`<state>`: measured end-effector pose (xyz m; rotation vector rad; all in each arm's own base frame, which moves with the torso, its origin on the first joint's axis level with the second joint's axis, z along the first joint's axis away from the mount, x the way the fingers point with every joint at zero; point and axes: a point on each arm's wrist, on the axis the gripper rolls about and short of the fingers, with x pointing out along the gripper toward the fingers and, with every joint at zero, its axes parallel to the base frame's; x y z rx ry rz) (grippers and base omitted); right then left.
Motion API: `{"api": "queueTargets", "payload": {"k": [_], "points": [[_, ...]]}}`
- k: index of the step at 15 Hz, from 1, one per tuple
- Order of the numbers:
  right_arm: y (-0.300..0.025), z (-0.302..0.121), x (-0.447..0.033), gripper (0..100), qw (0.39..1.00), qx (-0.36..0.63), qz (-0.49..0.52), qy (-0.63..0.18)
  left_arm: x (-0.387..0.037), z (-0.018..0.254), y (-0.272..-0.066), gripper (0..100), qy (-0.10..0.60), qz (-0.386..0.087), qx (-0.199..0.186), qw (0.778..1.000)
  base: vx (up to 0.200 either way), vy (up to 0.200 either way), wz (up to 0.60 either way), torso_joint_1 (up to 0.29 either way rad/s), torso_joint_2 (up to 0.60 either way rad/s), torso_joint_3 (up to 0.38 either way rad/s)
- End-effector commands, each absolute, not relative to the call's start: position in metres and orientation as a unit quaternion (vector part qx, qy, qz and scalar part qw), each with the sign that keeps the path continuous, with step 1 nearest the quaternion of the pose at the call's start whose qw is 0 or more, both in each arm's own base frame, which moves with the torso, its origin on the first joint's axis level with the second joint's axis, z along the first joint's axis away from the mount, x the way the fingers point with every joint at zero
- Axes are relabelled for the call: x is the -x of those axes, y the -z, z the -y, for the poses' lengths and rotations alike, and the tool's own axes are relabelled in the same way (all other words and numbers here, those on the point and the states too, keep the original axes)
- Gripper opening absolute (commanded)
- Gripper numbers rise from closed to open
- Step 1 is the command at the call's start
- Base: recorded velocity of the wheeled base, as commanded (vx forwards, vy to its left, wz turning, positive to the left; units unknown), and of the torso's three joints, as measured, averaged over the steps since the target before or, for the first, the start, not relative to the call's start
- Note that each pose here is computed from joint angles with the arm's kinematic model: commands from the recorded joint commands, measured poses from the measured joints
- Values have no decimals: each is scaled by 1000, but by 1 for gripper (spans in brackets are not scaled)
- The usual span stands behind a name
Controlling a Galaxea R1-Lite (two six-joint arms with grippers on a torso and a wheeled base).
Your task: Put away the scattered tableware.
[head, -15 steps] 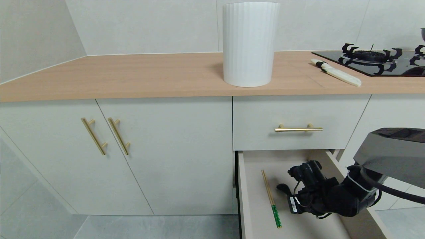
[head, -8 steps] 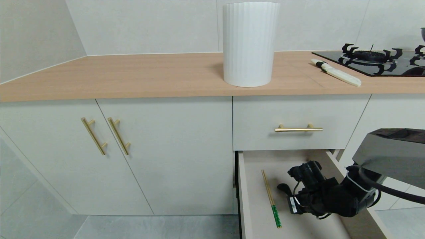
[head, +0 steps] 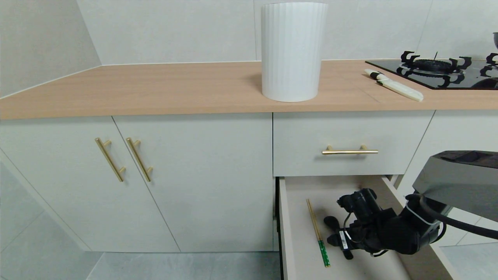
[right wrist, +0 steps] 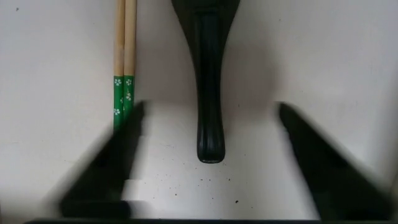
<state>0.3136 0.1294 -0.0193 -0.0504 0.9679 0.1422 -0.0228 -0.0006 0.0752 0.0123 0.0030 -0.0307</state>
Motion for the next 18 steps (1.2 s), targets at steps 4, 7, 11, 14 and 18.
{"api": "queueTargets", "payload": {"k": [4,7,11,14,18], "points": [[-6,-130,-310,100,897,7,-436,-69,23,1,-75,100,15,-2,-6,1000,0,0,0,0,0,0],[-53,-125,-299,100,920,-9,-384,-79,23,1,-75,100,15,-2,-6,1000,0,0,0,0,0,0],[-113,-112,-263,100,935,-24,-342,-94,23,1,-75,100,15,-1,-6,1000,0,0,0,0,0,0],[-142,-110,-221,100,931,-15,-342,-125,23,1,-75,100,15,-1,-6,1000,0,0,0,0,0,0],[-163,-109,-181,100,921,2,-351,-171,23,1,-75,100,15,-1,-10,1000,0,0,0,0,0,0]]}}
